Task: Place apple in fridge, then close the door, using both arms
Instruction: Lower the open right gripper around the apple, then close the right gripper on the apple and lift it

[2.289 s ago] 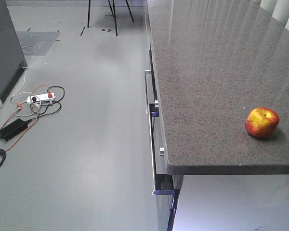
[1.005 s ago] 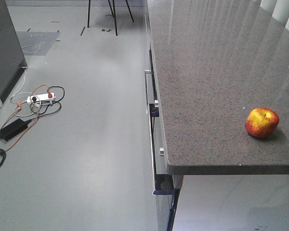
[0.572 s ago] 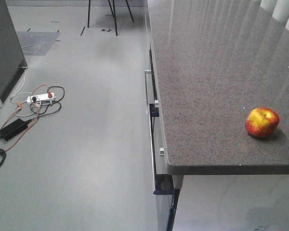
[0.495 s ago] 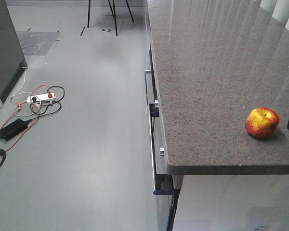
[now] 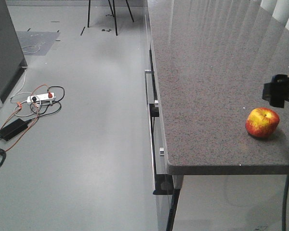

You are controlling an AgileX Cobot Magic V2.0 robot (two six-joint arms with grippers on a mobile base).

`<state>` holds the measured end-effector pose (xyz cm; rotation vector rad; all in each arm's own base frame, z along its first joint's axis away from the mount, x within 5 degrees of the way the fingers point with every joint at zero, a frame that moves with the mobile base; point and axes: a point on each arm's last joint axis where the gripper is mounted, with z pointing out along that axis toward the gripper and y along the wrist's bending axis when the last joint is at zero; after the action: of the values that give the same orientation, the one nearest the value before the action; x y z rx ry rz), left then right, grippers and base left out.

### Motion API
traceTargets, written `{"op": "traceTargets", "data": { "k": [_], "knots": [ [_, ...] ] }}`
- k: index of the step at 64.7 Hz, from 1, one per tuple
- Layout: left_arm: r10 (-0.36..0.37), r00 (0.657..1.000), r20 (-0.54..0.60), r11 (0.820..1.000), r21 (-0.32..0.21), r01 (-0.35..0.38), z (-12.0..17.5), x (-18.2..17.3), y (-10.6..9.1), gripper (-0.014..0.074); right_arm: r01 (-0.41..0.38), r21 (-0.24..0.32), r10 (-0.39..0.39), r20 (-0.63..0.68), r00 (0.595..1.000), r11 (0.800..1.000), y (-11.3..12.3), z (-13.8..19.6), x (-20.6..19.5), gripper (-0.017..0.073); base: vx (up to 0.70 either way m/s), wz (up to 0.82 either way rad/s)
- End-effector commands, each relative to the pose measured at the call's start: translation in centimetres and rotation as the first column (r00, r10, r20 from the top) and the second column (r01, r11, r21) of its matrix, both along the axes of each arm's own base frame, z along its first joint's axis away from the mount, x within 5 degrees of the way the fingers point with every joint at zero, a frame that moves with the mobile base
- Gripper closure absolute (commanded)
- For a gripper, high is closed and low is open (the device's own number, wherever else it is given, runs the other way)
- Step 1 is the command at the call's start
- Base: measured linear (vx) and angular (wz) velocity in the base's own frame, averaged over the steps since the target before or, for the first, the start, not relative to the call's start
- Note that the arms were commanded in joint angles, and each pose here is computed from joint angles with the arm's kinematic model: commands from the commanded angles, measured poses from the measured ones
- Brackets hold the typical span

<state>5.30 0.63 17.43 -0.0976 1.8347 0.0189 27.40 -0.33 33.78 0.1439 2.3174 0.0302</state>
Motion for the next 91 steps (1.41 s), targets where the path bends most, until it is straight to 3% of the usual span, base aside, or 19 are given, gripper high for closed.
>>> {"op": "traceTargets", "data": {
  "k": [1, 30, 43, 52, 72, 91],
  "knots": [
    [-0.016, 0.998, 0.060, 1.000, 0.002, 0.016, 0.0, 0.1, -0.1, 0.0598, -0.005, -0.038, 0.009, 0.102, 0.995, 0.999, -0.2, 1.5, 1.4, -0.0054, 0.00, 0.00],
    [-0.016, 0.998, 0.060, 1.000, 0.002, 0.016, 0.0, 0.1, -0.1, 0.0598, -0.013, -0.075, 0.015, 0.027, 1.000, 0.997, -0.5, -1.5, 6.8, -0.0054, 0.00, 0.00],
    [-0.016, 0.998, 0.060, 1.000, 0.002, 0.016, 0.0, 0.1, -0.1, 0.0598, 0.044, -0.059, -0.044, -0.001, 0.999, 0.997, -2.5, -2.7, 7.7, -0.0050, 0.00, 0.00],
    [-0.016, 0.998, 0.060, 1.000, 0.002, 0.016, 0.0, 0.1, -0.1, 0.0598, 0.009, -0.095, -0.009, 0.009, 1.000, 0.995, -2.7, -2.8, 8.0, -0.0048, 0.00, 0.00],
    [-0.016, 0.998, 0.060, 1.000, 0.002, 0.016, 0.0, 0.1, -0.1, 0.0598, 0.007, -0.049, -0.010, -0.058, 0.998, 0.999, -2.6, -4.8, 8.8, -0.0042, 0.00, 0.00],
    [-0.016, 0.998, 0.060, 1.000, 0.002, 0.016, 0.0, 0.1, -0.1, 0.0598, 0.005, -0.045, -0.010, -0.099, 0.995, 0.999, -2.6, -6.2, 9.4, -0.0036, 0.00, 0.00]
  ]
}}
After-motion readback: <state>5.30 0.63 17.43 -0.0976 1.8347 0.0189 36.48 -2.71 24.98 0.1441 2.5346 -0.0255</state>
